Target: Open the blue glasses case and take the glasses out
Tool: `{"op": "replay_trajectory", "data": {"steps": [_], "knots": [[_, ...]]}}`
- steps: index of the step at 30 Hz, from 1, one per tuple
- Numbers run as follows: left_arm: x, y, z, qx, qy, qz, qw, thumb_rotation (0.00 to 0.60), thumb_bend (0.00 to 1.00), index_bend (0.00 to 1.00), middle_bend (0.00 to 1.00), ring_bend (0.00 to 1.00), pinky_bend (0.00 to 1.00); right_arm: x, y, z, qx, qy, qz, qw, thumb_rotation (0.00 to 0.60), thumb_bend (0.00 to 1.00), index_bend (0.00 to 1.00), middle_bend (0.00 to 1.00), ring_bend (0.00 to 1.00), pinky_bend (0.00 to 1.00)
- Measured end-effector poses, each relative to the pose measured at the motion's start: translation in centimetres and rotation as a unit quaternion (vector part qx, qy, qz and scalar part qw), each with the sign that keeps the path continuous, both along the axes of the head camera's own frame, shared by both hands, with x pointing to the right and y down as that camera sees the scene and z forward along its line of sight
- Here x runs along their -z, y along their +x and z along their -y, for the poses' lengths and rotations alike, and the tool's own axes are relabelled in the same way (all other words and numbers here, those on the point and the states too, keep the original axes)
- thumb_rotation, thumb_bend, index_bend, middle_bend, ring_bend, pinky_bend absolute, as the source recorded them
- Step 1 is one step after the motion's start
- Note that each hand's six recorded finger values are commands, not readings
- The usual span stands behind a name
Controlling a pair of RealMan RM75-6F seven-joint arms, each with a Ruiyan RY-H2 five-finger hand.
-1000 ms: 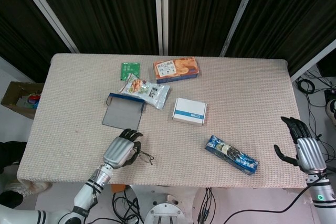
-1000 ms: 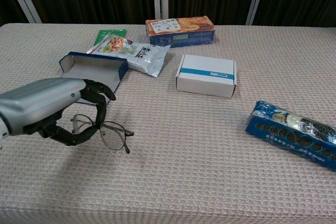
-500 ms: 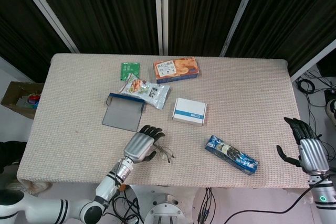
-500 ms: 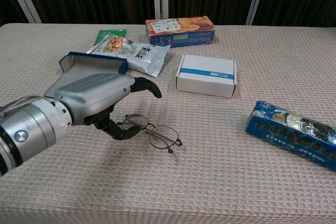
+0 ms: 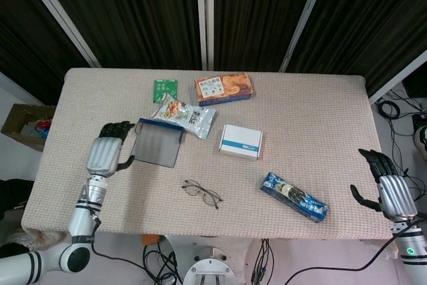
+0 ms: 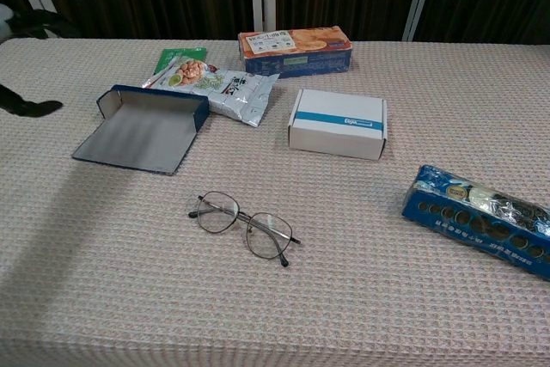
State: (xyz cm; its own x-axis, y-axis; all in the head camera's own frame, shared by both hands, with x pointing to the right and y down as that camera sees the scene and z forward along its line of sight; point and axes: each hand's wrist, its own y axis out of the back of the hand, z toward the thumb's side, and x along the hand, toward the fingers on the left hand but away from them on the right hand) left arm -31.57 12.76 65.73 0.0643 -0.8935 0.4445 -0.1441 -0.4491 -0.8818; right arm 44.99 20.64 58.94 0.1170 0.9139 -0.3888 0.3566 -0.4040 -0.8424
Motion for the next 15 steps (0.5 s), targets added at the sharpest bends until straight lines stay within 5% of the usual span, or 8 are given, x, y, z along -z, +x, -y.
{"op": "replay_trajectory", "data": {"steps": [4,8,15], "knots": [[1.1,-6.7,-0.2,0.047,0.024,0.049,0.9974,0.6,0.29,0.18,0.12,0.11,0.12,0.0,0.1,0.2,0.001,-0.001,-0.005,1.0,0.6,0.3,0.09,0.13,0.04,0.1],[2.3,-10.1,-1.7,0.064,0.034,0.05,0.9961,0.6,0.29,0.19,0.13,0.11,0.12,0.2,0.5,0.2,-0.002,0.001,-0.013,0.9999,0.6,0.3,0.09,0.13,0.04,0.1],[6.1,-13.2,-8.3,0.054,0.037,0.039,0.9971,0.6,0.29,0.21,0.13,0.11,0.12,0.0,0.3,-0.5,-0.006,-0.001,-0.019,0.9998,0.6,0.32,0.09,0.13,0.04,0.1]]}}
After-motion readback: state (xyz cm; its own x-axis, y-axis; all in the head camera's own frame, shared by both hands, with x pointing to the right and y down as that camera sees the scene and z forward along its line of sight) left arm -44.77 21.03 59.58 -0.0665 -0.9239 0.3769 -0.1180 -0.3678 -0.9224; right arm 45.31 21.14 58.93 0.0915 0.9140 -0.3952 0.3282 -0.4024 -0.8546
